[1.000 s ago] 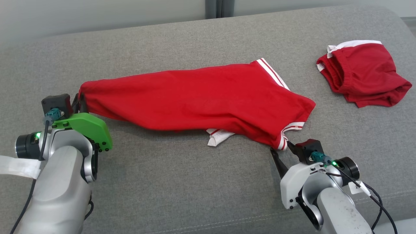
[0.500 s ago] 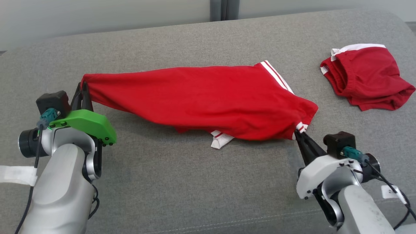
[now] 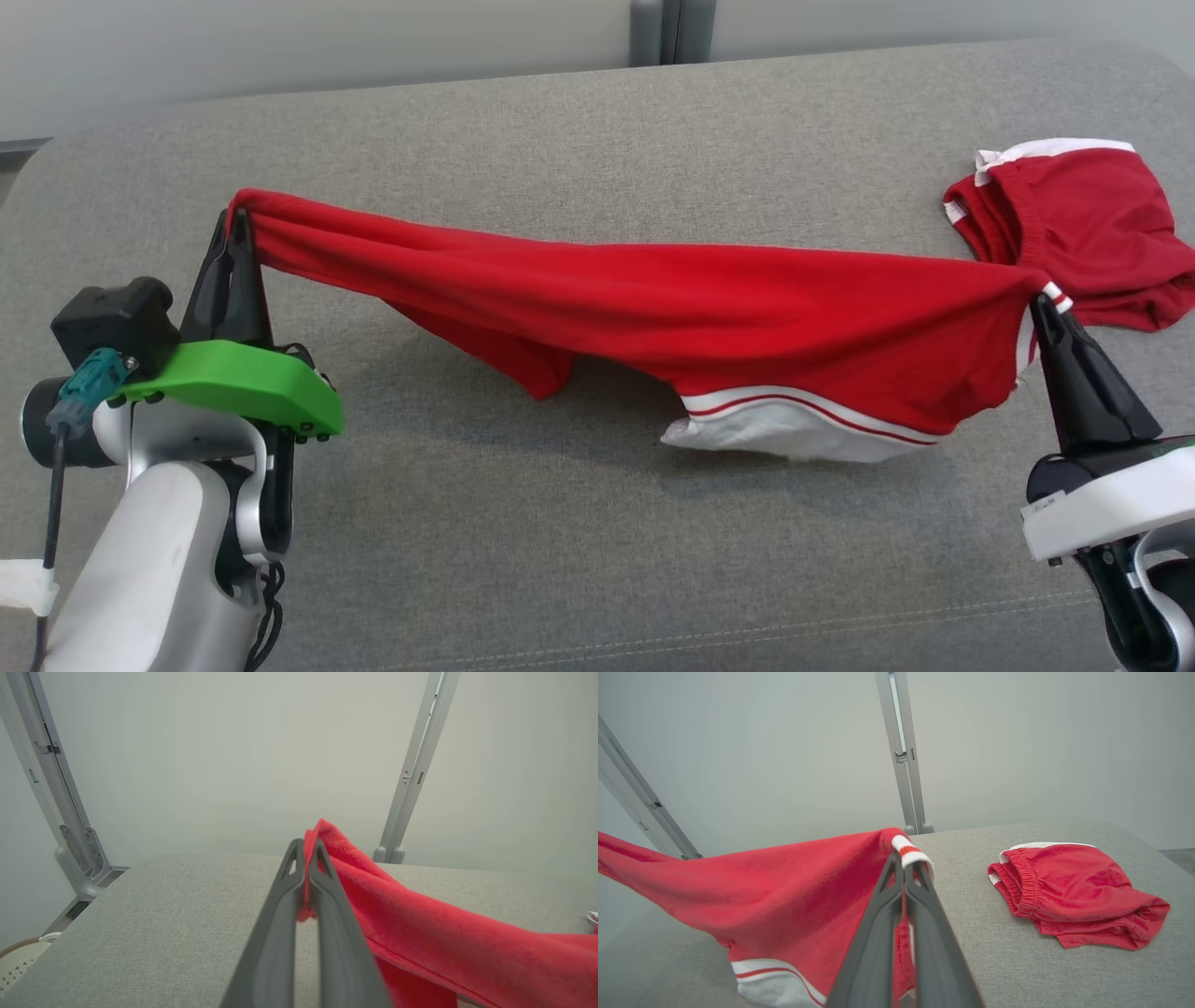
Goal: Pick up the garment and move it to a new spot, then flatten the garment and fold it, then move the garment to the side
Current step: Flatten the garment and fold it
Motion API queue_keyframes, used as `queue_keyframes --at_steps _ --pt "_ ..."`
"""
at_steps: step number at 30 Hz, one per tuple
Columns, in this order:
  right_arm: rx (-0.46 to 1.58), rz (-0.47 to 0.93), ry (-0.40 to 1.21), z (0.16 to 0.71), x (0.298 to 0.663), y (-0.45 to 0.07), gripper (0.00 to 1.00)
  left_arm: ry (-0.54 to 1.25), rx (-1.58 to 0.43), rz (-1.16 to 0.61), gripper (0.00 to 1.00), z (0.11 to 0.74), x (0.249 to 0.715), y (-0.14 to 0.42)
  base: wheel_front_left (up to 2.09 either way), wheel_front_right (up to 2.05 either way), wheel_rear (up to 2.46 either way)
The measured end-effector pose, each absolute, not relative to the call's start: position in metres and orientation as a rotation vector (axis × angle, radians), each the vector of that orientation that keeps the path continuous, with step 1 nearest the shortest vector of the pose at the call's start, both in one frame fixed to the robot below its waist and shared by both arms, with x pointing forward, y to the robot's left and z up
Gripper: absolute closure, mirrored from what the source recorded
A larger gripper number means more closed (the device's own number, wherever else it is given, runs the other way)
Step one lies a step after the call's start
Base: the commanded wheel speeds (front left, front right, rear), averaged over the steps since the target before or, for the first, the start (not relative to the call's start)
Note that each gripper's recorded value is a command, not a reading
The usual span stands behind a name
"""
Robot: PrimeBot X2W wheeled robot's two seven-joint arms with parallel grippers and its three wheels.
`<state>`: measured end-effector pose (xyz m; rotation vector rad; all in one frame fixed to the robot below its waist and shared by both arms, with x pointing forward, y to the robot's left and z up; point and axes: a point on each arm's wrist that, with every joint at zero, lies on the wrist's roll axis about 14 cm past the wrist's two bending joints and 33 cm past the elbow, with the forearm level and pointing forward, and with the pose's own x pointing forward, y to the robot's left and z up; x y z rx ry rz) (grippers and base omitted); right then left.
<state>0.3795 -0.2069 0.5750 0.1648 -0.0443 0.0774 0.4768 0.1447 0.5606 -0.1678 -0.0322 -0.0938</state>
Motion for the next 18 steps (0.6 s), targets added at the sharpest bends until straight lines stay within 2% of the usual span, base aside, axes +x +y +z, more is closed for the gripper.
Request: queue_keyframes --at_steps 6,18 --pt "0.123 0.086 -0.041 0.586 0.400 -0.211 1.00 0.006 -0.151 -0.116 1.00 0.563 0.473 0.139 0.00 0.00 0.00" --pt "0.082 0.152 0.084 0.533 0.519 -0.191 1.00 0.196 -0.062 -0.116 1.00 0.498 0.529 0.128 0.00 0.00 0.00"
